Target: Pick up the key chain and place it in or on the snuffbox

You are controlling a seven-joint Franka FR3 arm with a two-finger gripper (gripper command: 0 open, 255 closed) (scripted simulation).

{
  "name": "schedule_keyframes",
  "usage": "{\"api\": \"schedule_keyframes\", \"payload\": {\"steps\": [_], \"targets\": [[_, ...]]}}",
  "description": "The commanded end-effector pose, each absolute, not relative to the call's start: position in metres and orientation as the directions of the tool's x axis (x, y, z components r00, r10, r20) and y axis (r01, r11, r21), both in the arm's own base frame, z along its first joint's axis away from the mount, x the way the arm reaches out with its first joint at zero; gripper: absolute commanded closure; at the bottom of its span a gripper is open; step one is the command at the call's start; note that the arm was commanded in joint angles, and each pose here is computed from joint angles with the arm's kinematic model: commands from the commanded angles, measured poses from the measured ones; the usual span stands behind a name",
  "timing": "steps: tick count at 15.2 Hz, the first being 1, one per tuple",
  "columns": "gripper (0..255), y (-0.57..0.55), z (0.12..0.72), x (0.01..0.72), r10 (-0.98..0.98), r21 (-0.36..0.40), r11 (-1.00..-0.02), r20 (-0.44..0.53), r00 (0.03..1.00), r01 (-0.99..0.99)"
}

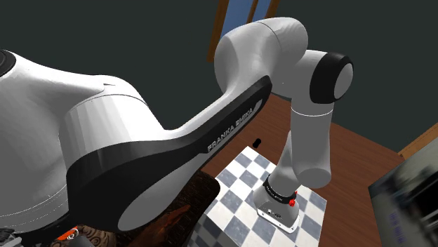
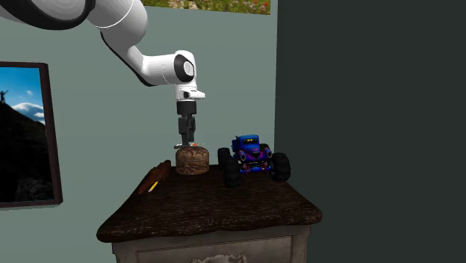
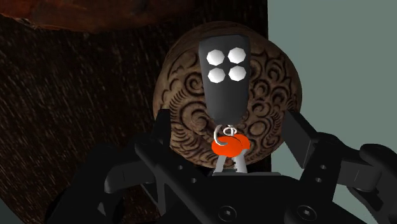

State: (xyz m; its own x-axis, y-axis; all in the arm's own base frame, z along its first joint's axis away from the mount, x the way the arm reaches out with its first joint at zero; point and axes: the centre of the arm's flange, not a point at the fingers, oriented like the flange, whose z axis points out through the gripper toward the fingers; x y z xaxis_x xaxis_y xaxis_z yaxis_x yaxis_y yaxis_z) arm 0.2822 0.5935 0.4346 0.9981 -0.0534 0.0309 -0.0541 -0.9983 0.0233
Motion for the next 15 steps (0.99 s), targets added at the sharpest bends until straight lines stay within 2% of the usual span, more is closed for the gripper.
{"api": "schedule_keyframes", "payload": {"steps": [1, 3, 7, 15], "targets": [[0, 0.594, 0.435, 0.282, -0.053, 0.023, -0.998, 0.031, 0.998, -0.054], [0, 0.594, 0.435, 0.282, -0.053, 0.023, -0.998, 0.031, 0.998, -0.054], [0, 0.595, 0.485, 0.281, -0.053, 0.023, -0.998, 0.031, 0.998, -0.054], [0, 0.595, 0.484, 0.281, -0.053, 0.023, -0.998, 0.031, 0.998, -0.054]]}}
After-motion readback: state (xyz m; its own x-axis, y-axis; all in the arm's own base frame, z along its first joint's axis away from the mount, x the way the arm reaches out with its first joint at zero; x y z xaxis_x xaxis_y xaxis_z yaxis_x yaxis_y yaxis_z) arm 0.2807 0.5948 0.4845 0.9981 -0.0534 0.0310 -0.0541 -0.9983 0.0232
